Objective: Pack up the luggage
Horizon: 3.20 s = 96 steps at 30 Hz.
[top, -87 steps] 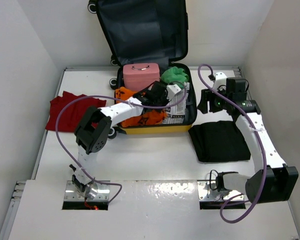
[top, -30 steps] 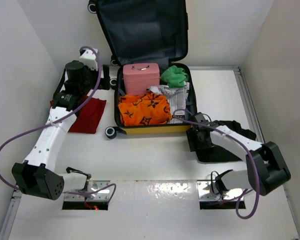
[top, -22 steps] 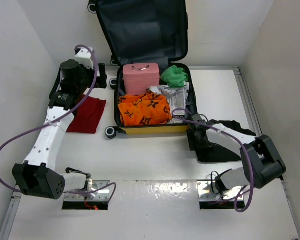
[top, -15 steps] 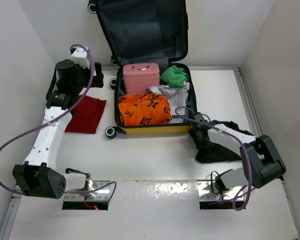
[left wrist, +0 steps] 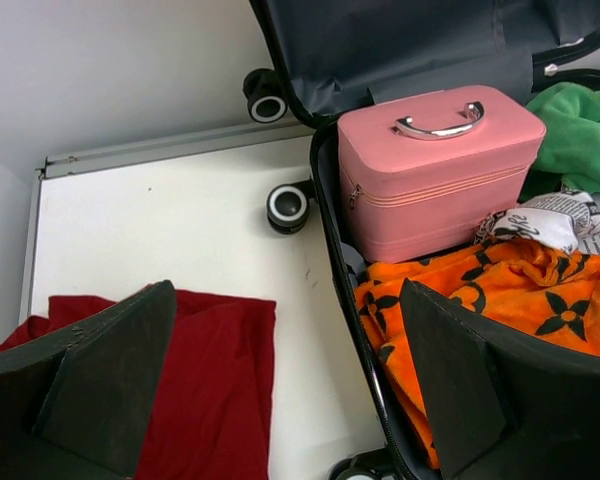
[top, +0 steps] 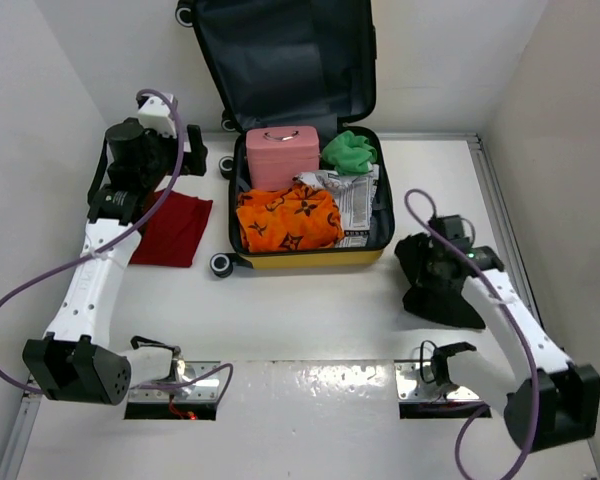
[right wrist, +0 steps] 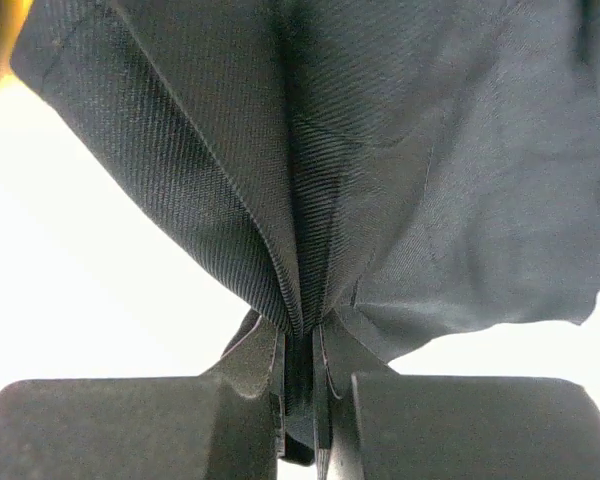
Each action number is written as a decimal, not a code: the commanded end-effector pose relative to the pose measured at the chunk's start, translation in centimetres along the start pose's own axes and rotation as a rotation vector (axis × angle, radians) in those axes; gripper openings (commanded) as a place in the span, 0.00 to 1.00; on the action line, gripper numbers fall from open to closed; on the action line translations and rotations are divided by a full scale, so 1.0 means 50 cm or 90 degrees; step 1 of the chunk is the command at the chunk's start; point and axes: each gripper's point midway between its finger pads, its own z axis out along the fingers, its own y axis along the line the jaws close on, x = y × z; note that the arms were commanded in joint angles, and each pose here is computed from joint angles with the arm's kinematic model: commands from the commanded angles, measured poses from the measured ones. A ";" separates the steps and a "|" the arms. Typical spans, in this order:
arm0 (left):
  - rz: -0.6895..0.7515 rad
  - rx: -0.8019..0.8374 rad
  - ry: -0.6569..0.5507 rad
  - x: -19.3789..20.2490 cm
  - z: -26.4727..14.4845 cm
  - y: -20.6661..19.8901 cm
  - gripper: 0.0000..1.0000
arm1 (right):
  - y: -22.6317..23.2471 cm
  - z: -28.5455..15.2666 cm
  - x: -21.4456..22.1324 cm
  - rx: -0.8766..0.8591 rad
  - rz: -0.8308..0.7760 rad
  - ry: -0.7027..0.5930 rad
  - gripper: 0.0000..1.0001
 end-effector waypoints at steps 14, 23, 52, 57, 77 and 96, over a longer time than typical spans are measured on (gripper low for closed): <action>-0.012 -0.010 -0.016 -0.004 0.003 0.011 0.99 | 0.106 -0.154 -0.436 -0.135 -0.016 -0.346 0.00; -0.022 -0.035 0.011 0.035 0.009 0.028 0.99 | 0.415 -0.122 -0.447 -0.262 -0.109 -0.336 0.00; -0.044 -0.115 0.064 0.119 -0.030 0.129 0.99 | 0.879 0.022 -0.271 -0.439 -0.144 -0.134 0.00; -0.037 -0.119 0.084 0.136 -0.030 0.137 0.99 | 0.857 0.073 -0.215 -0.415 -0.136 -0.070 0.12; -0.068 -0.107 0.132 0.198 -0.023 0.154 0.99 | 0.688 -0.123 -0.380 -0.557 -0.190 -0.235 0.56; 0.013 -0.154 0.427 0.491 0.062 0.158 0.96 | 0.521 0.057 -0.259 -0.389 -0.190 -0.014 0.53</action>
